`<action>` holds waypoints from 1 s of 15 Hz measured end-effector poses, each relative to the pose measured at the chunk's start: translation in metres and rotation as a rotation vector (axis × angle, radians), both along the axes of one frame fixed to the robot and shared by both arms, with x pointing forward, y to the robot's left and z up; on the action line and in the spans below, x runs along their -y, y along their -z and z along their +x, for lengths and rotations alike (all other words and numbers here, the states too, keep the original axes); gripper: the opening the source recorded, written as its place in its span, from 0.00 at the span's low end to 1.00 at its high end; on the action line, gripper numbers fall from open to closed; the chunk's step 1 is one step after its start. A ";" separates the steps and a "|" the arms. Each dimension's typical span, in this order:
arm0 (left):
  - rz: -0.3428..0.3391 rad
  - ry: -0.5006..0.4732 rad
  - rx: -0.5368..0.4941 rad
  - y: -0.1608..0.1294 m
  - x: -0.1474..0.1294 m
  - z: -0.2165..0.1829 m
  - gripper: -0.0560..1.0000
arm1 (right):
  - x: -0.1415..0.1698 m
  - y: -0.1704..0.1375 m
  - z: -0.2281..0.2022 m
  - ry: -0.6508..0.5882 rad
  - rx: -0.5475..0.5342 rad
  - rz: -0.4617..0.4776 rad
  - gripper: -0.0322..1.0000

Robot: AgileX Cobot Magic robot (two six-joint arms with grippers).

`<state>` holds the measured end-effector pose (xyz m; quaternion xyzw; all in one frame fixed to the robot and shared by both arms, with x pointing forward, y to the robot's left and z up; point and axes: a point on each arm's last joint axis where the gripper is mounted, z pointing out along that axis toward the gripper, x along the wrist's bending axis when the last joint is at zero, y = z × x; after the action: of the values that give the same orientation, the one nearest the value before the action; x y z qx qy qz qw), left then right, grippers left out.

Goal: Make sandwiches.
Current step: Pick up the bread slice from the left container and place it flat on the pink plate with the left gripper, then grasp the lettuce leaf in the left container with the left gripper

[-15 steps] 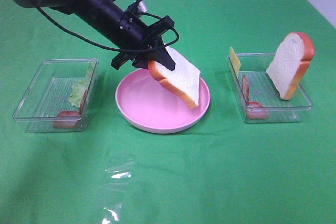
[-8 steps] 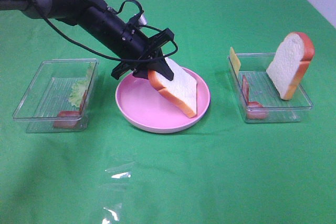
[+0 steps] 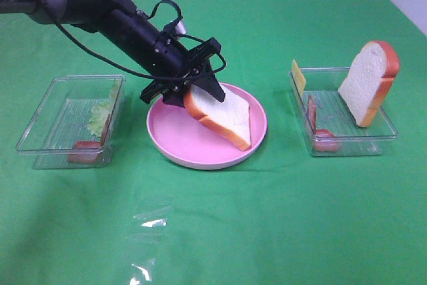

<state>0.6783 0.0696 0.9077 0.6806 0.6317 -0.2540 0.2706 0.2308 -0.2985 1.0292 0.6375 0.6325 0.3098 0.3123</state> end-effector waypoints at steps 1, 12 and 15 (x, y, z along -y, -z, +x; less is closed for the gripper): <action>0.020 0.008 0.005 -0.001 -0.001 -0.001 0.77 | 0.000 0.000 0.000 0.000 0.000 0.000 0.84; 0.327 0.169 0.202 -0.106 -0.037 -0.025 0.99 | 0.000 0.000 0.000 0.000 0.000 0.000 0.84; 0.531 0.097 0.307 -0.140 -0.060 -0.030 0.99 | 0.000 0.000 0.000 0.000 0.000 0.000 0.84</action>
<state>0.6484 0.1300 1.0481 0.7874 0.5943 0.0133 0.1631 0.2308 -0.2985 1.0292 0.6375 0.6325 0.3098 0.3123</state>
